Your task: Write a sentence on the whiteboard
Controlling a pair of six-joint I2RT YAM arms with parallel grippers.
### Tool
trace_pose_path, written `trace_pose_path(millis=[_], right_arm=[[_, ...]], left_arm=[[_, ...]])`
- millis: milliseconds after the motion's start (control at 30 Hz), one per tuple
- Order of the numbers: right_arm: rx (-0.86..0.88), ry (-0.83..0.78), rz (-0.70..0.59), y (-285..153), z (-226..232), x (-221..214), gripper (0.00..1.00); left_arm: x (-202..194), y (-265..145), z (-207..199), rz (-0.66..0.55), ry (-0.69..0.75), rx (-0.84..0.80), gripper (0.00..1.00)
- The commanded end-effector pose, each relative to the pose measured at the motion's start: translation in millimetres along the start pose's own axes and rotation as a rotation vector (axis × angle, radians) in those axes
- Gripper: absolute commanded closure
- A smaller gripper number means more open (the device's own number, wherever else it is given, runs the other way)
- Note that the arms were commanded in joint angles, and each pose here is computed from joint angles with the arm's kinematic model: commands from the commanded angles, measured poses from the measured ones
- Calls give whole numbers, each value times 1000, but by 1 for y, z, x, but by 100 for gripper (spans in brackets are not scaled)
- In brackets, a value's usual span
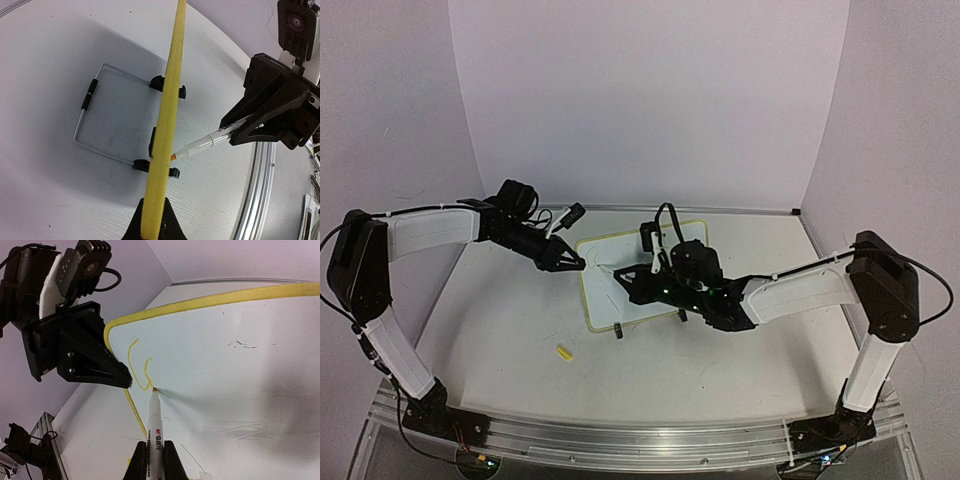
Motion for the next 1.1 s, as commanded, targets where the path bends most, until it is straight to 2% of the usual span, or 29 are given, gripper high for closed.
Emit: trace_pose_path(millis=[0,333,1067], right_arm=[[-40,4,-66,-8,-1,20,100],[-46,-10,-106,-7,3,33,100],[-23,-19,-106,4,9,37,100]], left_arm=[[2,-11,7,4,24,101,100],[2,-11,7,4,27,100,100],[2,-12,6,4,27,99,100]])
Point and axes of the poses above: each gripper's point midway between its finger pads, its own y axis out along the fingers, its own z axis along the line the jaws close on, x = y × z, the point moved 5 cm from there along -y, back along the fingers
